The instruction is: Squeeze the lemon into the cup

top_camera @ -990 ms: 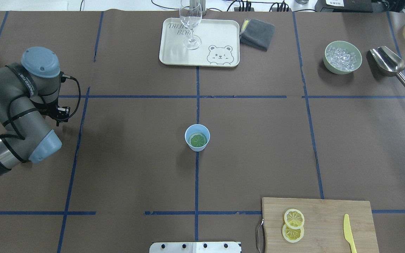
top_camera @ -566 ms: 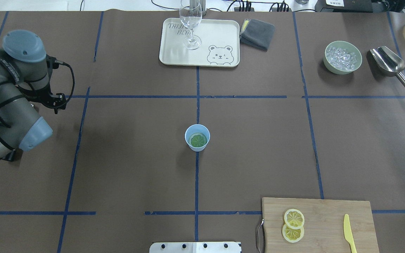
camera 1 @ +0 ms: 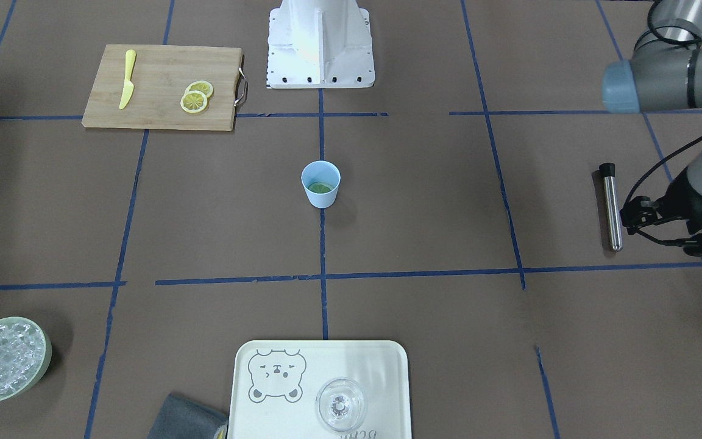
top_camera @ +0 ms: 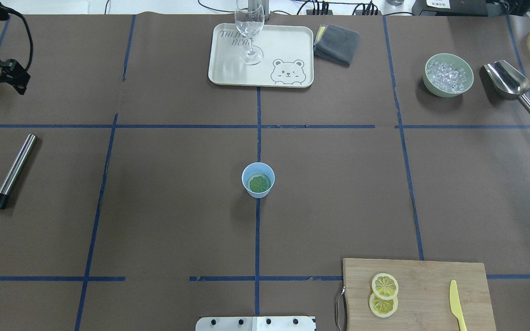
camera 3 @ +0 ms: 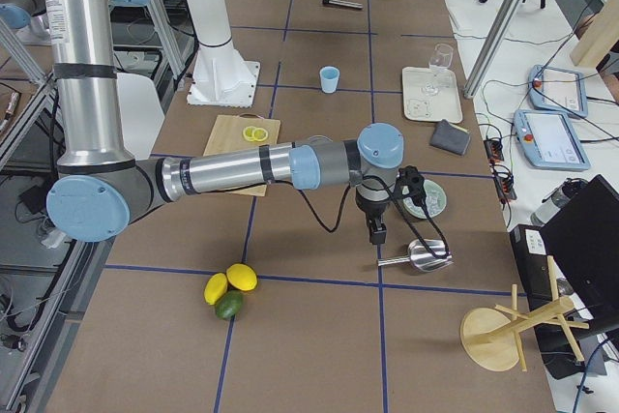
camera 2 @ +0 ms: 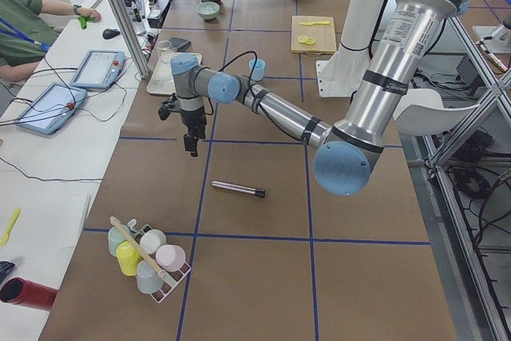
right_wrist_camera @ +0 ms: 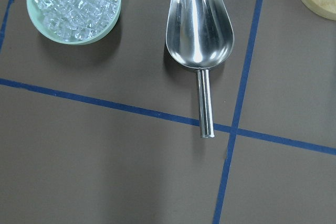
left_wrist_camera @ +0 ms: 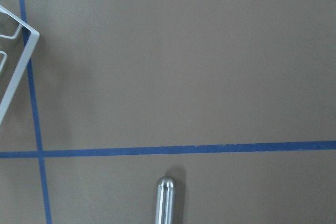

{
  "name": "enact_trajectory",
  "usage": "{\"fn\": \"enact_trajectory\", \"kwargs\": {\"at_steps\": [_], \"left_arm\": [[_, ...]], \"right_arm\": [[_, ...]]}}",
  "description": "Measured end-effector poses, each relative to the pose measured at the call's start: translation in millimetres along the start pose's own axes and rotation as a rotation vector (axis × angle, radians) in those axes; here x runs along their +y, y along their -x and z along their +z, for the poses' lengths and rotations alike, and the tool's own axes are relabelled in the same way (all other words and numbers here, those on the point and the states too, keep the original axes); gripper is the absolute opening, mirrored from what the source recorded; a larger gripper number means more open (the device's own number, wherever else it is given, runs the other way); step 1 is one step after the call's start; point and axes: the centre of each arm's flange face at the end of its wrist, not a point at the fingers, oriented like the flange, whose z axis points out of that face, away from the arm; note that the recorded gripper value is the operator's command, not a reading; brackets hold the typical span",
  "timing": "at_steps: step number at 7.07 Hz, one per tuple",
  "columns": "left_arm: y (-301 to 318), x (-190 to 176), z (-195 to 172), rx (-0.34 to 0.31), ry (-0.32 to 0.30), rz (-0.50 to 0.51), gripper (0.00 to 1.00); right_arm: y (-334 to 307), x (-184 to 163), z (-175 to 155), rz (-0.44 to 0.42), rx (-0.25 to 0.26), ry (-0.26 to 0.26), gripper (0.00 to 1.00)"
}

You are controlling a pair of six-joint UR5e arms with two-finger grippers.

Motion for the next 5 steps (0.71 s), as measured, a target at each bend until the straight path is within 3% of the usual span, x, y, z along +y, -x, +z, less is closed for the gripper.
{"fn": "enact_trajectory", "kwargs": {"at_steps": [3, 5], "left_arm": [[150, 42, -19, 0.081, -0.011, 0.086, 1.0], [252, 86, 0, 0.109, 0.008, 0.098, 1.0]], "right_arm": [[-8, 3, 8, 0.024, -0.002, 0.022, 1.0], [-15, 9, 15, 0.04, -0.002, 0.038, 1.0]]}}
